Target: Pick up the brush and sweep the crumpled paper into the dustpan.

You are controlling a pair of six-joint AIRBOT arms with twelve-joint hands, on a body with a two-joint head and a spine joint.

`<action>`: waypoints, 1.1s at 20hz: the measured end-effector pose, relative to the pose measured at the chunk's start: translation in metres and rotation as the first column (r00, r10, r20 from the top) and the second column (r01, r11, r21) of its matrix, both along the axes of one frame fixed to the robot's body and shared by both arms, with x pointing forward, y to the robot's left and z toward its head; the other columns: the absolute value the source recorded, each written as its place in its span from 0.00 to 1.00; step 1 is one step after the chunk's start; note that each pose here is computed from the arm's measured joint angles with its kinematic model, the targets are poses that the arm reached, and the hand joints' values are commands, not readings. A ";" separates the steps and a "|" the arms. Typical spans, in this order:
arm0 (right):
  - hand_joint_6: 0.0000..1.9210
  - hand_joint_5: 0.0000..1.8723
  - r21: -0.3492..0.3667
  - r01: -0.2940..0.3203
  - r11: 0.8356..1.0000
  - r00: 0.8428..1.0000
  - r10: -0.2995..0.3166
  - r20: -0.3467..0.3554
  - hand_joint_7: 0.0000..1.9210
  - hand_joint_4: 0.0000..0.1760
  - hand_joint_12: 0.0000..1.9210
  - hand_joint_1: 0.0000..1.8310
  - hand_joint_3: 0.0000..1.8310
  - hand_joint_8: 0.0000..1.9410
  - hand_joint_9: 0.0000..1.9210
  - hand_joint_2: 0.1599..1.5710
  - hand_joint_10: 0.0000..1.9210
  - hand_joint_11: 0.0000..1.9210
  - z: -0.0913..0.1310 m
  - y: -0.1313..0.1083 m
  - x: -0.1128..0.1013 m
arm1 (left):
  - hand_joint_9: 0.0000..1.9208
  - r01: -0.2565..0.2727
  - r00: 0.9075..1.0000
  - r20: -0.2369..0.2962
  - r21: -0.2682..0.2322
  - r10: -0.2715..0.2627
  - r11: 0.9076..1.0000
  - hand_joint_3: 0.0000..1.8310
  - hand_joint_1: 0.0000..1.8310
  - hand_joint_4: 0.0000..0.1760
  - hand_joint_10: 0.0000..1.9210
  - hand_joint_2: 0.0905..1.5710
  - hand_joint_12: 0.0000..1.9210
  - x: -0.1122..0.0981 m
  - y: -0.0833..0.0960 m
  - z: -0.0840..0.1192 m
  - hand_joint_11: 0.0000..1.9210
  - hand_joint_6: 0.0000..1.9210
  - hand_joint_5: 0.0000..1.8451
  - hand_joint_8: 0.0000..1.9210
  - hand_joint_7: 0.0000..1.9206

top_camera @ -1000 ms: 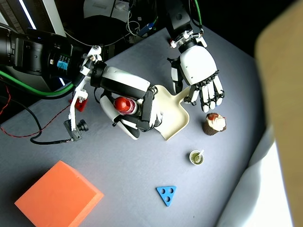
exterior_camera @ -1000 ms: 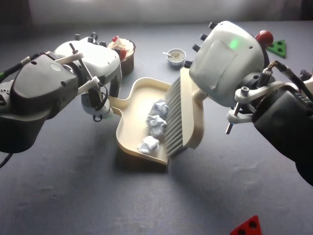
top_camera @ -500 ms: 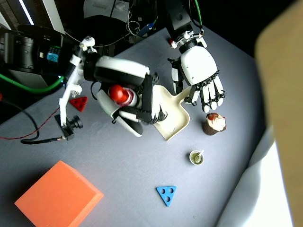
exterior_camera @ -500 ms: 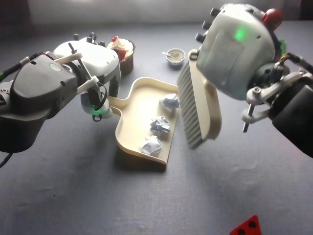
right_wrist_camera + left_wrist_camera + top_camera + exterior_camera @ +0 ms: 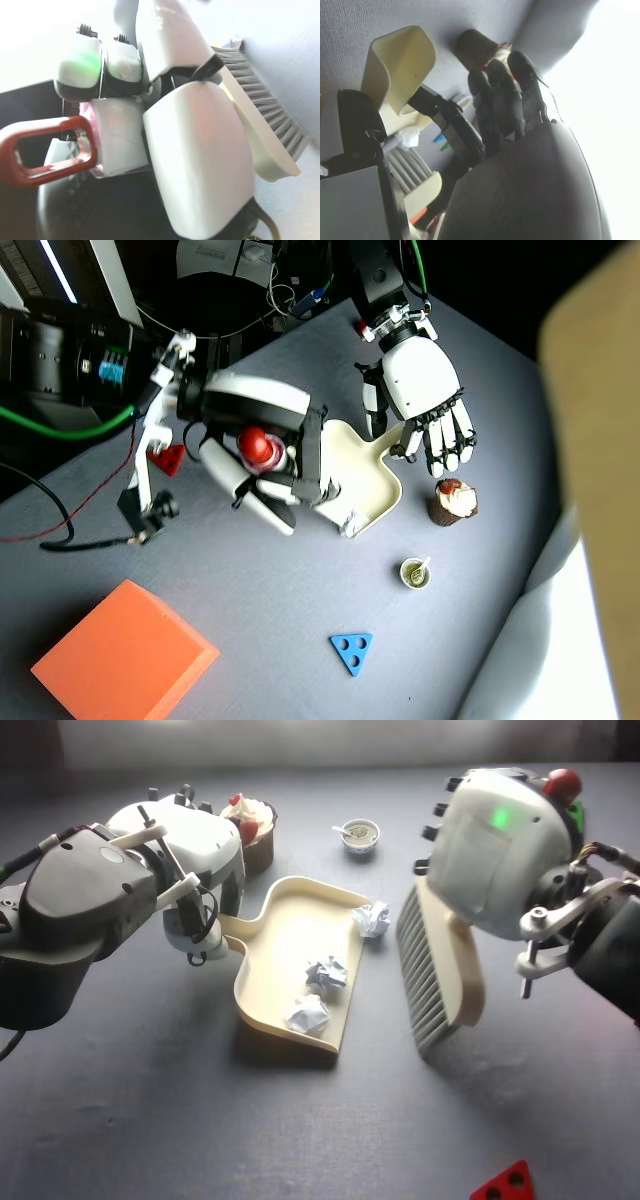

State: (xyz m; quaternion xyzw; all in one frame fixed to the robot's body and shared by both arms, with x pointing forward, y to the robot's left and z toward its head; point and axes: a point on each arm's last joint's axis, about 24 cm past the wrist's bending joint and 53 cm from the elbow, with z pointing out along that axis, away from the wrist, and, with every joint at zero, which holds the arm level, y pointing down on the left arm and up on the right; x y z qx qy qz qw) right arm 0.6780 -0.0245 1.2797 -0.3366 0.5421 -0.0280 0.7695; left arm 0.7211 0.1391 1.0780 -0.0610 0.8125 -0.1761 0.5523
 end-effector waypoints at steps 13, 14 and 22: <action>1.00 0.53 0.041 -0.056 0.998 0.997 0.054 0.046 0.58 0.96 1.00 0.87 0.00 1.00 0.68 0.70 1.00 0.72 0.017 0.050 -0.001 | 0.16 -0.014 1.000 -0.011 -0.024 0.014 1.000 0.00 0.62 0.00 0.00 0.64 0.31 -0.001 0.000 -0.002 0.00 0.33 0.64 0.00 0.22; 1.00 0.53 0.042 -0.055 0.998 0.997 0.053 0.047 0.58 0.96 1.00 0.87 0.00 1.00 0.68 0.70 1.00 0.72 0.017 0.051 -0.001 | 0.16 -0.014 1.000 -0.011 -0.022 0.013 1.000 0.00 0.62 0.00 0.00 0.64 0.31 -0.001 0.000 -0.003 0.00 0.33 0.64 0.00 0.22; 1.00 0.55 0.114 -0.061 0.992 0.997 0.054 0.060 0.60 0.98 1.00 0.88 0.00 1.00 0.69 0.70 1.00 0.73 0.026 0.058 0.001 | 0.16 -0.018 1.000 -0.011 -0.024 0.018 1.000 0.00 0.63 0.00 0.00 0.63 0.32 -0.001 0.001 -0.003 0.00 0.32 0.65 0.00 0.23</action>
